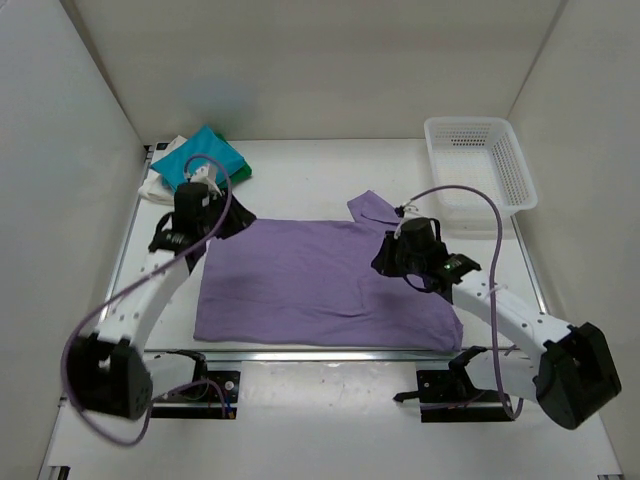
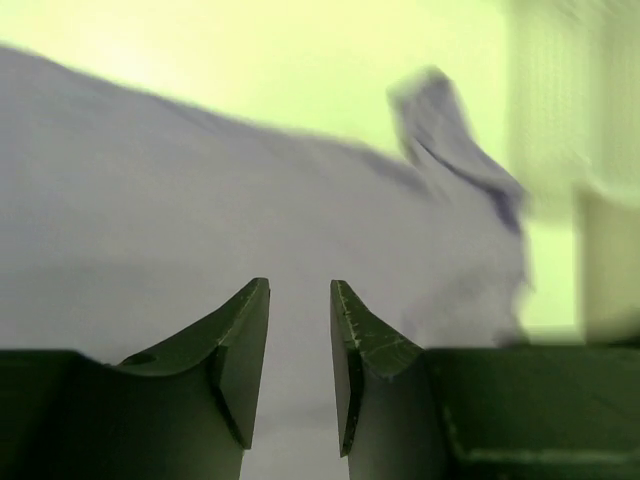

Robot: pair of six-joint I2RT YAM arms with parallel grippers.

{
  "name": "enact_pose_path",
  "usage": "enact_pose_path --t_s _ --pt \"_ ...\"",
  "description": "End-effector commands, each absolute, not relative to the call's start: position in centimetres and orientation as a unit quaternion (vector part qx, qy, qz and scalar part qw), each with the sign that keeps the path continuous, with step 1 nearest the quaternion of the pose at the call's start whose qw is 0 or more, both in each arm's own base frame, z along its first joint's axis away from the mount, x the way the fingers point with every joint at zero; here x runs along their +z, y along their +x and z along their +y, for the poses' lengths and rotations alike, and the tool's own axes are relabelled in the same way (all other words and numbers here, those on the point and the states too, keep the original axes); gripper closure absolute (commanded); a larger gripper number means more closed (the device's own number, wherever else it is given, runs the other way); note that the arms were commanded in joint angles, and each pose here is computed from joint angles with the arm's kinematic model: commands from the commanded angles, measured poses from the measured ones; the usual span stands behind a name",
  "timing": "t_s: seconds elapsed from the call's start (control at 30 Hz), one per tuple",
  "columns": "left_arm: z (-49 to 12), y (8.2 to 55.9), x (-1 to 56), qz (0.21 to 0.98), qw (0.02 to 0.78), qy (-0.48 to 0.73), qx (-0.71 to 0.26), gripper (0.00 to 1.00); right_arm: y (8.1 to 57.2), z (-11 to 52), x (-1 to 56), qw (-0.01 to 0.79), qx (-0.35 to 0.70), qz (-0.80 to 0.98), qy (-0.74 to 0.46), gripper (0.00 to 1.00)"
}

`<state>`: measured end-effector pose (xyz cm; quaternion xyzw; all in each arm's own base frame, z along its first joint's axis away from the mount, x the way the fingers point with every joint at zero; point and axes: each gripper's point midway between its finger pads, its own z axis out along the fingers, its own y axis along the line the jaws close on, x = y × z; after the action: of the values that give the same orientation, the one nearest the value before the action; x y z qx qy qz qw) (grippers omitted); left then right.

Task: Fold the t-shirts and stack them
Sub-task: Grap the side of the flattened tshirt furthest away from the robot with both arms

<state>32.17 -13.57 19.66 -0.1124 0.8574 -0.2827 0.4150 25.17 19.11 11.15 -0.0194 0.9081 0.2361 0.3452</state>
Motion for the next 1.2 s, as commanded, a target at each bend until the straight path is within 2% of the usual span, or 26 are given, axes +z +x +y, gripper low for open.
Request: enact_pose_path --t_s 0.0,0.03,0.1,0.23,0.3,0.43,0.53,0.83,0.87,1.0,1.17 --pt "-9.2 36.5 14.4 0.891 0.399 -0.140 -0.166 0.58 27.1 20.4 12.9 0.365 0.250 0.894 -0.074 0.95" --pt "-8.5 37.3 13.2 0.897 0.395 -0.146 -0.137 0.58 27.4 20.6 12.6 0.365 0.247 0.894 -0.078 1.00" --pt "-7.4 39.1 12.5 0.890 0.412 -0.158 -0.111 0.56 28.4 20.6 12.7 0.369 0.247 0.892 -0.082 1.00" --pt "-5.7 41.9 10.3 0.897 0.390 -0.183 -0.098 0.50 31.5 18.5 12.6 0.380 0.216 0.898 -0.055 1.00" --pt "-5.3 43.5 9.7 0.902 0.385 -0.178 -0.083 0.49 34.9 16.4 12.7 0.391 0.184 0.902 -0.027 1.00" --pt "-4.1 45.1 10.1 0.897 0.395 -0.188 -0.068 0.47 39.5 15.1 11.7 0.386 0.146 0.911 -0.020 0.90" --pt "-3.2 45.6 9.7 0.895 0.401 -0.190 -0.047 0.44 42.6 15.3 11.3 0.391 0.141 0.909 -0.020 0.79" --pt "-2.3 45.7 7.4 0.916 0.369 -0.160 0.001 0.44 49.5 18.7 10.0 0.381 0.119 0.915 -0.061 0.75" --pt "-2.3 45.7 7.3 0.917 0.367 -0.158 0.004 0.44 49.2 19.0 8.3 0.360 0.110 0.924 -0.069 0.76" --pt "-1.7 45.4 6.8 0.918 0.362 -0.163 0.000 0.45 50.3 19.5 7.9 0.365 0.086 0.924 -0.079 0.75" --pt "-1.9 45.0 6.6 0.918 0.362 -0.163 -0.004 0.45 49.4 20.4 6.4 0.346 0.073 0.931 -0.091 0.75"
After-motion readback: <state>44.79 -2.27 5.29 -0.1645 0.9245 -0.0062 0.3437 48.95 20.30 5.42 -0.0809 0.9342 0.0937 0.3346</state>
